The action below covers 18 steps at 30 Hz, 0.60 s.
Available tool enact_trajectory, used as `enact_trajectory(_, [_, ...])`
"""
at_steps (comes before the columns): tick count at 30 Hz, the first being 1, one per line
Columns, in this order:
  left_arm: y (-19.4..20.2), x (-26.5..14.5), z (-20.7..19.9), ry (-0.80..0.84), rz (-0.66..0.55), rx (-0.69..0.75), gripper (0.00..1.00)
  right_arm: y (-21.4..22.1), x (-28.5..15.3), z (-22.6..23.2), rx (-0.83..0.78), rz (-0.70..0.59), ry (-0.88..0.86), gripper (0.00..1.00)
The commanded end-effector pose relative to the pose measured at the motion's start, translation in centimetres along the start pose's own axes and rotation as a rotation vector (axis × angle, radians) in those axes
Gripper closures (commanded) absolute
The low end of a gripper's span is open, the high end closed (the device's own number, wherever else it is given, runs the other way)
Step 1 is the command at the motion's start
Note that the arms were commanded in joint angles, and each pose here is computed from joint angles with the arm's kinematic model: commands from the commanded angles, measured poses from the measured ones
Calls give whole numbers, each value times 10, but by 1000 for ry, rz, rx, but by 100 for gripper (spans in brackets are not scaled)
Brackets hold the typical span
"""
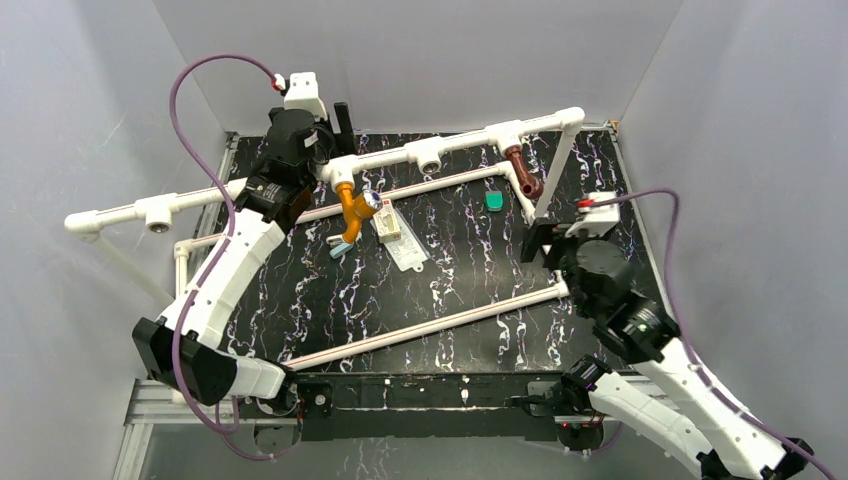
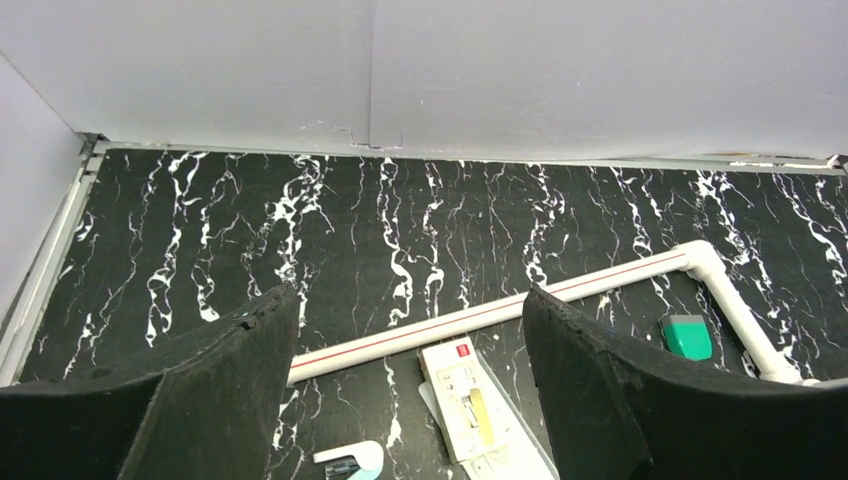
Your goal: Install the water faucets
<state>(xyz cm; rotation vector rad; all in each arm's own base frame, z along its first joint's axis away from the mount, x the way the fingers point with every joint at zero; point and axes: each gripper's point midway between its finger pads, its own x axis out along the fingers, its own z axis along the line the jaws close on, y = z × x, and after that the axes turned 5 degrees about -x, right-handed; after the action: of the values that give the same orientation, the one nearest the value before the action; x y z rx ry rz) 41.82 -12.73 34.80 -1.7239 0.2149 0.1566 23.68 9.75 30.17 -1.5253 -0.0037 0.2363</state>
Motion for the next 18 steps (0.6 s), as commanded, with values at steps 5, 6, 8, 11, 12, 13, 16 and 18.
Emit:
enact_trajectory(5, [16,-19,-34,120,155,5,20,69,34,-4,-139,-6,56,1])
enact_trajectory(6, [2,-24,-39,145,128,-8,20,73,38,-6,-168,-28,69,1])
enact_trajectory(8, [-25,-37,-48,201,74,-33,20,82,44,-9,-232,-54,83,1])
enact_trajectory(11, [-60,-60,-58,275,-3,-72,20,93,53,-12,-278,-80,109,1])
enact_trajectory(12, [-70,-69,-60,300,-27,-87,20,98,57,-13,-284,-79,108,1])
enact_trajectory(13, [-79,-78,-62,324,-50,-100,20,100,60,-12,-285,-84,104,1])
enact_trajectory(16, [-96,-106,-65,394,-100,-122,20,107,70,-19,-273,-100,121,1])
enact_trajectory(18, [-102,-124,-65,432,-123,-127,20,117,77,-31,-269,-86,155,1])
